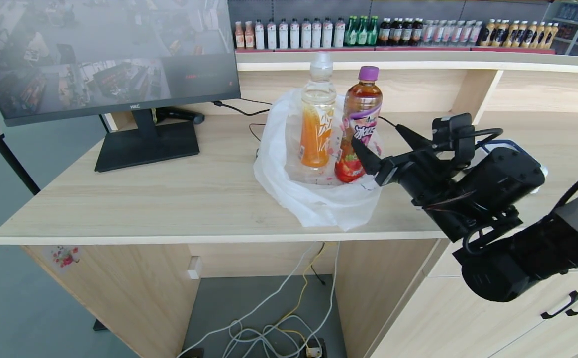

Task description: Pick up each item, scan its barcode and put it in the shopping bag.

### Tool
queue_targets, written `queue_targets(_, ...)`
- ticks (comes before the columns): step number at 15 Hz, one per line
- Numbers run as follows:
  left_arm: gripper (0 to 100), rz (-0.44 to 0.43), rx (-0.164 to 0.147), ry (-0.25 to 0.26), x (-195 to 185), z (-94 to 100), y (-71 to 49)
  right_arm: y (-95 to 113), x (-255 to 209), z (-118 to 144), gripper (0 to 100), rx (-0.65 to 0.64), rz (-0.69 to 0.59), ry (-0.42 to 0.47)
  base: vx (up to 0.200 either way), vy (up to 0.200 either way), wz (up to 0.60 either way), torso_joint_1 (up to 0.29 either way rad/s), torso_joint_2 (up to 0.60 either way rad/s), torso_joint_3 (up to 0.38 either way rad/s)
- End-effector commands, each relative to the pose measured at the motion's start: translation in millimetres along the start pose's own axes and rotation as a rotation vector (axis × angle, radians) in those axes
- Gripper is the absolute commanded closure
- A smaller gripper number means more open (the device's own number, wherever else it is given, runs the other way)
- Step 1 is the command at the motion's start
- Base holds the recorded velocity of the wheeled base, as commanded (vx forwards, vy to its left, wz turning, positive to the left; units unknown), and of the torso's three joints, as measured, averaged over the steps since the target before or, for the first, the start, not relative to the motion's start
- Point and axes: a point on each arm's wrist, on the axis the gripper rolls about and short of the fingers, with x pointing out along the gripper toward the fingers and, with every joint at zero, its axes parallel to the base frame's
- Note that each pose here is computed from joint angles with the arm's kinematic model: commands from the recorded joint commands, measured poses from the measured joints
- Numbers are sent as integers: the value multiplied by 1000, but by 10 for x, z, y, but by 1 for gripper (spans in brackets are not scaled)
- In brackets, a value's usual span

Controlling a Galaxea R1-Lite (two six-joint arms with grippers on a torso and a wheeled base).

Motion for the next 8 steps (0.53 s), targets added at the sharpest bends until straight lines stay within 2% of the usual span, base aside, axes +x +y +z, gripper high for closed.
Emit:
queue_targets(1, 0, 2, 0, 0, 0, 0, 0, -66, -413, 473, 0, -8, -26, -31, 0, 0, 0, 0, 0, 0)
queue_targets(3, 0, 0, 0, 0, 0, 0, 0, -145, -760, 653, 0, -22, -58, -18, 0, 0, 0, 0, 0, 0)
queue_targets(4, 0, 0, 0, 0, 0, 0, 0, -186, -1169, 771, 0, -32, -86, 11, 0, 0, 0, 0, 0, 0)
queue_targets(6, 0, 2, 0, 0, 0, 0, 0, -126, -1816, 836, 0, -30, -93, 65, 0, 0, 0, 0, 0, 0)
queue_targets(7, 0, 0, 0, 0, 0, 0, 0, -85, -2166, 880, 0, -30, -94, 65, 0, 0, 0, 0, 0, 0)
queue_targets(8, 0, 0, 0, 0, 0, 0, 0, -86, -2290, 963, 0, -28, -115, 60, 0, 0, 0, 0, 0, 0)
